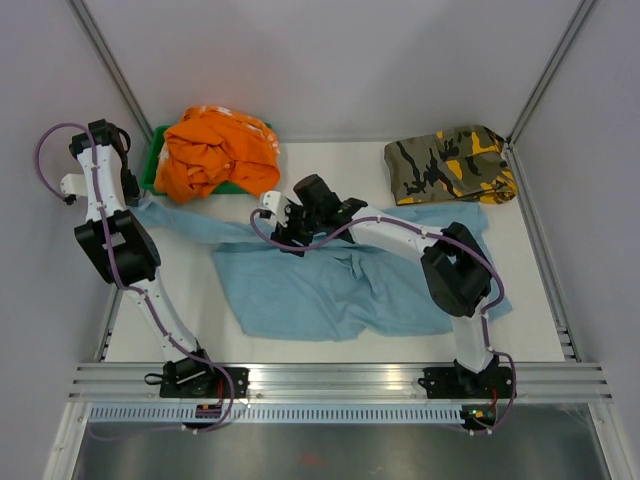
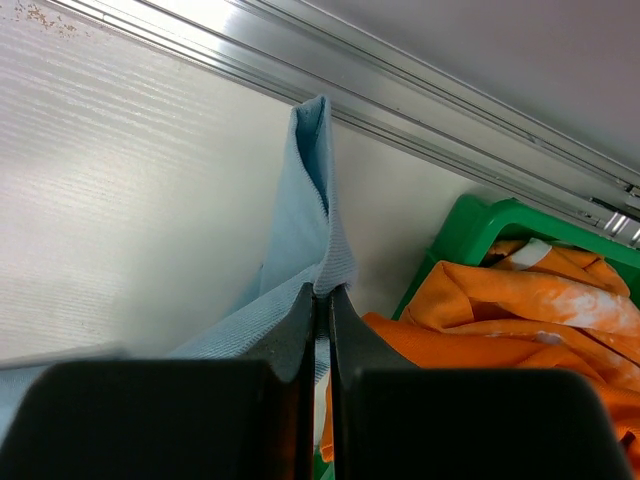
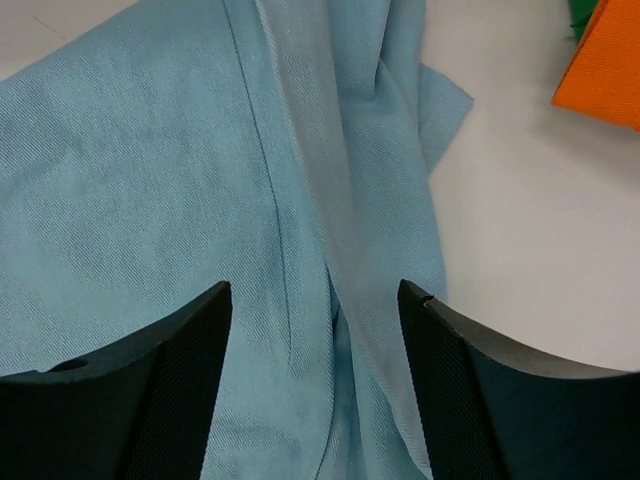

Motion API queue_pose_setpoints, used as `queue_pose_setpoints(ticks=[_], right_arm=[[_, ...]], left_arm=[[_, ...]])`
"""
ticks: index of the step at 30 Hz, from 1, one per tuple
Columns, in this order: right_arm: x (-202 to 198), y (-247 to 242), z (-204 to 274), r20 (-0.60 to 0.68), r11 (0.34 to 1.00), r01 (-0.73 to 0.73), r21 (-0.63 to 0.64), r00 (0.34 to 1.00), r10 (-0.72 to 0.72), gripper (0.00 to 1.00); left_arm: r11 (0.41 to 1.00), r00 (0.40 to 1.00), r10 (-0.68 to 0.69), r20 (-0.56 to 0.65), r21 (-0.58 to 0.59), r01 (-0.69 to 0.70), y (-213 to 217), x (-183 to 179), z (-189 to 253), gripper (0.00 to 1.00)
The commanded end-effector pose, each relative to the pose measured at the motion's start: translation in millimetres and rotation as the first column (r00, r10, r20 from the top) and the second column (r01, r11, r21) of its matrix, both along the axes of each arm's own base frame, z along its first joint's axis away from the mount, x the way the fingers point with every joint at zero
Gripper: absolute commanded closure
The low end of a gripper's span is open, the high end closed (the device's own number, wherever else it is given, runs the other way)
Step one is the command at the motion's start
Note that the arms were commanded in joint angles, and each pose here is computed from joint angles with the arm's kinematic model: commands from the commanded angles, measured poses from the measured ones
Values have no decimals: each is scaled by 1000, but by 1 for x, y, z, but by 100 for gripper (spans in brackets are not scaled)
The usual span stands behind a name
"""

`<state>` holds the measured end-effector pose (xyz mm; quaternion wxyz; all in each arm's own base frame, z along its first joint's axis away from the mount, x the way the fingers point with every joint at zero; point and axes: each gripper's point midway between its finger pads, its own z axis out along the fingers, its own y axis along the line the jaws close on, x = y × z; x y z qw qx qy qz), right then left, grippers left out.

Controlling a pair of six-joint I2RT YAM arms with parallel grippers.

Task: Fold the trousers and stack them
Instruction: Flatten the trousers out

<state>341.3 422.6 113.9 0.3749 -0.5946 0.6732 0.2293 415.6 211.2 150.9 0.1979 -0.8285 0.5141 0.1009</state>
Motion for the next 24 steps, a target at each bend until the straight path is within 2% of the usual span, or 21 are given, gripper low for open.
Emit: queue_pose_setpoints(ticks=[1,6,9,10,13,16,19,21,23,24], right_arm=[[2,15,-3,31,999,-49,15,998,49,27],[22,24,-31,98,997,-25,-70,995,32,30],[37,26,-40,138,996,2,-90,990,10,41],[39,28,-42,143,996,4,-92,990,9,67],[58,34,-23,191,996,80,-32,979,-73,100],[68,41,16,202,991,94,92,973,-111,100],[82,46,48,156,978,55,202,984,-87,100],[96,40,49,112,977,54,206,991,-79,100],[111,42,37,118,987,50,155,991,-69,100],[123,46,53,168,985,62,158,982,-89,100]], left_arm=[[1000,984,-8,-177,-29,3,-6,-45,0,98],[1000,986,-5,-167,-10,3,-4,-46,7,98],[1000,987,2,-162,11,-1,-2,-48,13,98],[1000,987,0,-161,14,2,-1,-48,14,98],[1000,986,-1,-166,11,3,-3,-52,15,98],[1000,983,4,-183,-27,-9,-12,-60,7,98],[997,977,24,-214,-65,-39,-23,-75,-4,98],[995,974,50,-223,-71,-67,-27,-82,-8,98],[994,967,71,-244,-65,-89,-29,-92,-11,98],[992,962,109,-249,-30,-120,-25,-97,-11,98]])
